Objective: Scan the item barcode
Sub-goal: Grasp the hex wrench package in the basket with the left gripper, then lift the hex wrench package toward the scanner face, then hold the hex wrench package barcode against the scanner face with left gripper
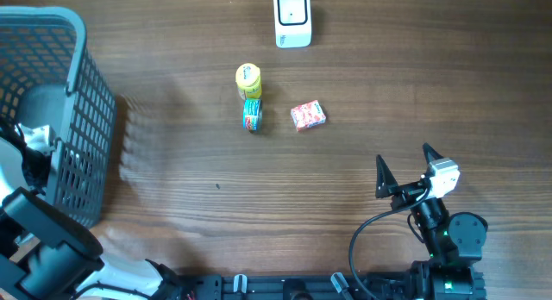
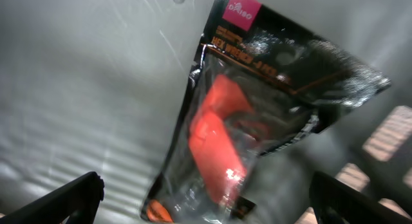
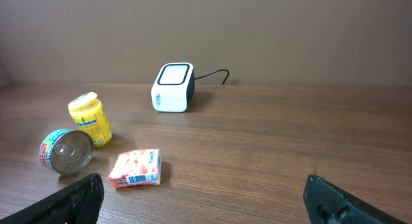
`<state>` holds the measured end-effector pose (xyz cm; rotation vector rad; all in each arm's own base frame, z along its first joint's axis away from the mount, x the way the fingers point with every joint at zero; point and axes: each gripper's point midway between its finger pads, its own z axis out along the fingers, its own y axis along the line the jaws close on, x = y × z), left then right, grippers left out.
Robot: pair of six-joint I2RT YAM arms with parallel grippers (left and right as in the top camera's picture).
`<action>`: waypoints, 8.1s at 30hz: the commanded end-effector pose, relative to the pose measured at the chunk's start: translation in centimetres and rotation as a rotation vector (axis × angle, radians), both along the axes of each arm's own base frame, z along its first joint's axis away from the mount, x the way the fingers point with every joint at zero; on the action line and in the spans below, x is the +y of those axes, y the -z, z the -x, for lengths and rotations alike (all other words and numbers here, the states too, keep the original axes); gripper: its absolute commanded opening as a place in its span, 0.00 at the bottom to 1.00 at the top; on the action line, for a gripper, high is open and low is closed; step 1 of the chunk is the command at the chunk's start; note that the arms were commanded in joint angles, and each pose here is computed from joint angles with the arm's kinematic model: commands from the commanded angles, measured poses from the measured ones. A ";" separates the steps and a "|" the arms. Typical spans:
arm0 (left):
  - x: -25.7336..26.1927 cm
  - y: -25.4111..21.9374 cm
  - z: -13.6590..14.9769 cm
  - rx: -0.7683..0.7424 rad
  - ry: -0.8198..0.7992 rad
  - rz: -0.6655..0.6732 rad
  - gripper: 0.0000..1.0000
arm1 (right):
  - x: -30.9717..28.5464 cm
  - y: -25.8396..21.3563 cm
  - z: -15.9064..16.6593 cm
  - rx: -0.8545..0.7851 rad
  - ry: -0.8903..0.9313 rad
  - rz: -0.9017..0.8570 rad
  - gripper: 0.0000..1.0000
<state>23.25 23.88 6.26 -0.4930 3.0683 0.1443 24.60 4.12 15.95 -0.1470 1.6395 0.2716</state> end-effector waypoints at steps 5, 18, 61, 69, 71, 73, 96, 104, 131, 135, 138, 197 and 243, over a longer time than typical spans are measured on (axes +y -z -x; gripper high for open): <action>0.9 3.2 -0.6 -0.034 0.075 -0.059 1.00 | 0.0 -0.1 0.0 -0.004 -0.001 0.004 1.00; 1.7 3.9 -2.9 -0.166 0.012 -0.092 0.50 | 0.0 -0.1 0.0 -0.004 -0.001 0.004 1.00; 1.5 4.1 -1.6 -0.199 -0.683 -0.044 0.05 | 0.0 -0.1 0.0 -0.004 -0.001 0.004 1.00; 2.7 0.6 -3.3 -0.301 -0.675 -0.064 0.04 | 0.0 -0.1 0.0 -0.004 -0.001 0.004 1.00; 2.8 -1.3 -4.5 -0.373 -0.665 -0.048 0.04 | 0.0 -0.1 0.0 -0.004 -0.001 0.004 1.00; 2.8 -3.6 -5.8 -0.454 -0.672 -0.026 0.04 | 0.0 -0.1 0.0 -0.004 -0.001 0.004 1.00; -18.5 -44.8 -9.7 -1.533 0.151 0.635 0.04 | 0.0 -0.1 0.0 -0.004 -0.001 0.004 1.00; -29.1 -43.8 -10.8 -1.390 0.391 0.899 0.04 | 0.0 -0.1 0.0 -0.004 -0.001 0.004 1.00; -41.3 -47.9 -7.5 -1.639 1.229 1.027 0.04 | 0.0 -0.1 0.0 -0.004 -0.001 0.004 1.00; -41.3 -47.9 -7.5 -1.638 1.229 1.027 0.04 | 0.0 -0.1 0.0 -0.004 -0.001 0.004 1.00; -41.3 -47.9 -7.5 -1.638 1.228 1.028 0.04 | 0.0 -0.1 0.0 -0.004 -0.001 0.004 1.00; -46.4 -13.8 -33.4 -0.834 0.112 0.615 0.04 | 0.0 -0.1 0.0 -0.004 -0.001 0.004 1.00; -46.1 -5.4 -34.4 -0.761 0.394 0.077 0.04 | 0.0 -0.1 0.0 -0.005 -0.001 0.004 1.00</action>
